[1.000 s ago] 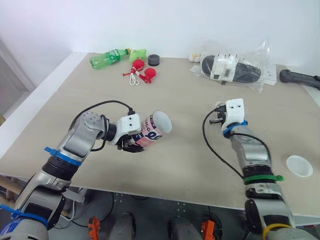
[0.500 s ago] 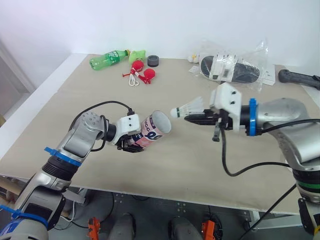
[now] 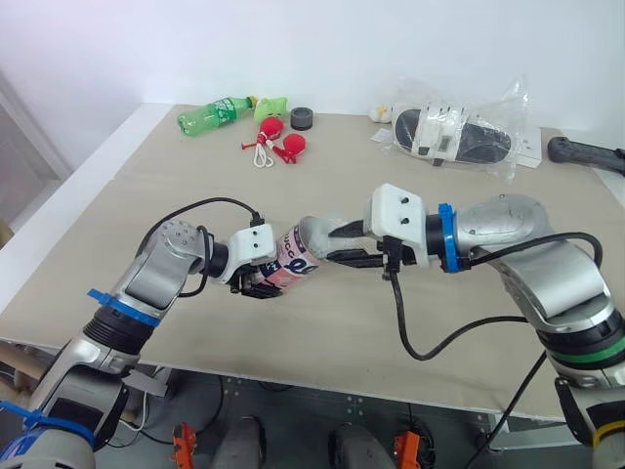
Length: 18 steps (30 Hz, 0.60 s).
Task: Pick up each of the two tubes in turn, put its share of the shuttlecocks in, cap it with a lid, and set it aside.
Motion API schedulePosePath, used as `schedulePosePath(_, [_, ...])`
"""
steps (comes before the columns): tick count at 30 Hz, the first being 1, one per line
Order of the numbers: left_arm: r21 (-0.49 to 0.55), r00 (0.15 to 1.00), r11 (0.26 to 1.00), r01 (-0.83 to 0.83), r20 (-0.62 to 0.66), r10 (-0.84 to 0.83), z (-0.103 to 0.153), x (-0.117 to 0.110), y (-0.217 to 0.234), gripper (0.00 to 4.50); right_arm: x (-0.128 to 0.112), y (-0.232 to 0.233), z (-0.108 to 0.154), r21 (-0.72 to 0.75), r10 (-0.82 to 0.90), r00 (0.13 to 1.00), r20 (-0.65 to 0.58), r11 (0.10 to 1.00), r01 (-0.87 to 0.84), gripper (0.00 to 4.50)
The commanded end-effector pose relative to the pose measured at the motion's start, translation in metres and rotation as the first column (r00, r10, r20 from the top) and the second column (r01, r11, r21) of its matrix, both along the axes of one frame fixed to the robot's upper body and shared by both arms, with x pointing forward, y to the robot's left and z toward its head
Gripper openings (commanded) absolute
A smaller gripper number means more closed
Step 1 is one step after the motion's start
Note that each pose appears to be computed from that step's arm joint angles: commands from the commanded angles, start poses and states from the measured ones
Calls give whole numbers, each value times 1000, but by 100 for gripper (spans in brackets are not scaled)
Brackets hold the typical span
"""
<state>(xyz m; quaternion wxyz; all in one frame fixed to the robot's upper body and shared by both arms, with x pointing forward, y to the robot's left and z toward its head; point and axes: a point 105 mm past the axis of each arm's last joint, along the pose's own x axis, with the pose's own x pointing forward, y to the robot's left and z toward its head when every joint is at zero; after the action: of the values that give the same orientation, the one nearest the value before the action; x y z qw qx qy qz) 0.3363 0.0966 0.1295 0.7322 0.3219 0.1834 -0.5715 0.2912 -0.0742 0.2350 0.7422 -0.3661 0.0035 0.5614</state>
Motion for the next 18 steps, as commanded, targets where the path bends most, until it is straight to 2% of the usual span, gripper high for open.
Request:
schedulePosePath(1, [25, 996, 1000, 7, -94, -4, -24, -9, -2, 297, -12, 6, 15, 8, 51, 998, 48, 999, -51, 387])
schedulePosePath(2, [25, 996, 1000, 7, -94, -5, -24, -9, -2, 297, -12, 5, 17, 11, 49, 997, 52, 999, -50, 440])
schedulePosePath(7, [23, 995, 1000, 11, -99, -8, -25, -9, -3, 297, -16, -5, 42, 87, 55, 998, 30, 995, -57, 446])
schedulePosePath(8, [23, 995, 1000, 12, -100, -9, -25, -9, -3, 297, -15, -5, 43, 95, 55, 998, 29, 994, -57, 382])
schedulePosePath(9, [23, 995, 1000, 13, -101, -11, -26, -9, -3, 297, -13, -4, 44, 95, 54, 998, 30, 994, -57, 359])
schedulePosePath(11, [24, 995, 1000, 17, -102, -14, -26, -9, -4, 297, -7, -2, 44, 73, 60, 998, 31, 995, -62, 260])
schedulePosePath(15, [26, 995, 999, 24, -101, -21, -25, -8, -7, 297, 5, 9, 34, -48, 97, 995, 24, 994, -96, 53])
schedulePosePath(16, [26, 995, 999, 25, -100, -22, -25, -8, -7, 297, 7, 13, 32, -67, 109, 994, 25, 992, -107, 14])
schedulePosePath(18, [27, 995, 999, 28, -100, -25, -25, -8, -7, 297, 11, 21, 24, -130, 137, 990, 28, 983, -133, 2])
